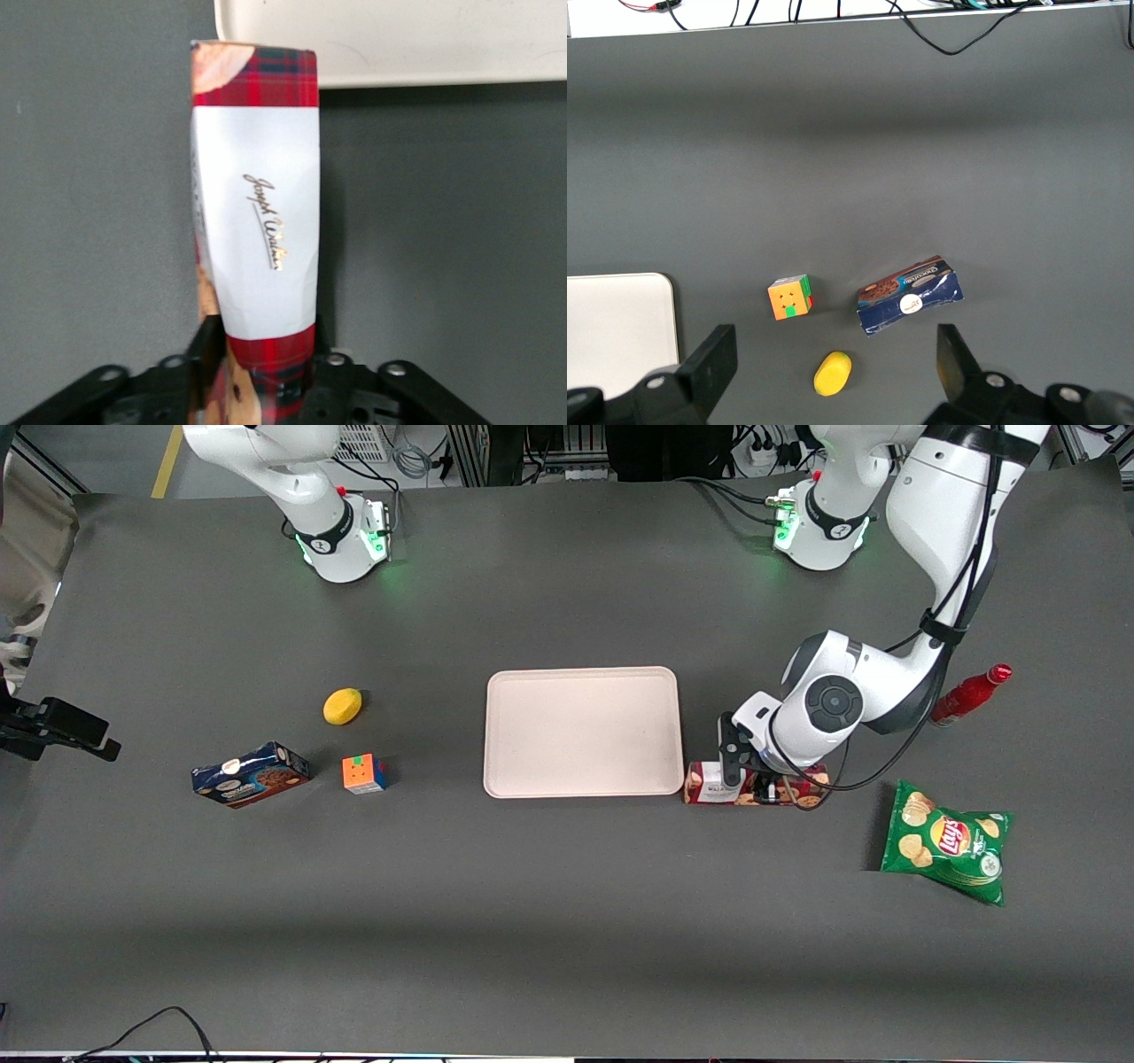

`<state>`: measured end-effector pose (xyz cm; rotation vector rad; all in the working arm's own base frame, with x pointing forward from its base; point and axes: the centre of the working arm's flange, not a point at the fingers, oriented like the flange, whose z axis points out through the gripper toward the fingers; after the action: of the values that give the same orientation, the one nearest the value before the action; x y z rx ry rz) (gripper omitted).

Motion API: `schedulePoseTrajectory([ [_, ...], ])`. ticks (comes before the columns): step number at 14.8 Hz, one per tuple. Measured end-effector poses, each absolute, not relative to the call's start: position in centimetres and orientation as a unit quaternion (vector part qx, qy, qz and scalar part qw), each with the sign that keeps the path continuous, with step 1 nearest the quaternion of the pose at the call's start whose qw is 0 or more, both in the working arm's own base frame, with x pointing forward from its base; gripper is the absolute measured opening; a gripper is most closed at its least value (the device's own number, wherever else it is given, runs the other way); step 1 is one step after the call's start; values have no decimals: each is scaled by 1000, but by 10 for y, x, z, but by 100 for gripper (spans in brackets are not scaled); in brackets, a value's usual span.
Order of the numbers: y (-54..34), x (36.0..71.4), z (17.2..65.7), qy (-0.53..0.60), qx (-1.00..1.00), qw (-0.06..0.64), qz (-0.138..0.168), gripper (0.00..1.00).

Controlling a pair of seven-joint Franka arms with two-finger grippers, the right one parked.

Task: Place red cookie box on tray
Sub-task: 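Lift the cookie box upright and carry it over the white tray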

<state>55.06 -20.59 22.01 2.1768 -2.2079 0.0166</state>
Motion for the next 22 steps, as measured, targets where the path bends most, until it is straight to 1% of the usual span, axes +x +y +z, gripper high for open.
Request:
schedulePoseTrajectory([
  [3,-203,555,223,-710,704,17,9,19],
  [4,-203,558,226,-709,705,15,12,17],
  [6,-202,569,239,-707,707,11,15,17],
  [7,-201,576,250,-705,709,10,8,17],
  [10,-195,600,312,-694,719,9,-38,17],
  [12,-191,608,366,-675,735,7,-56,17],
  [14,-192,608,413,-665,744,1,-56,17],
  [16,-194,606,447,-657,752,4,-46,17],
  [19,-195,601,480,-644,765,-2,-25,17],
  [21,-202,593,497,-599,801,2,-15,14],
  [22,-208,587,503,-571,821,9,-16,14],
])
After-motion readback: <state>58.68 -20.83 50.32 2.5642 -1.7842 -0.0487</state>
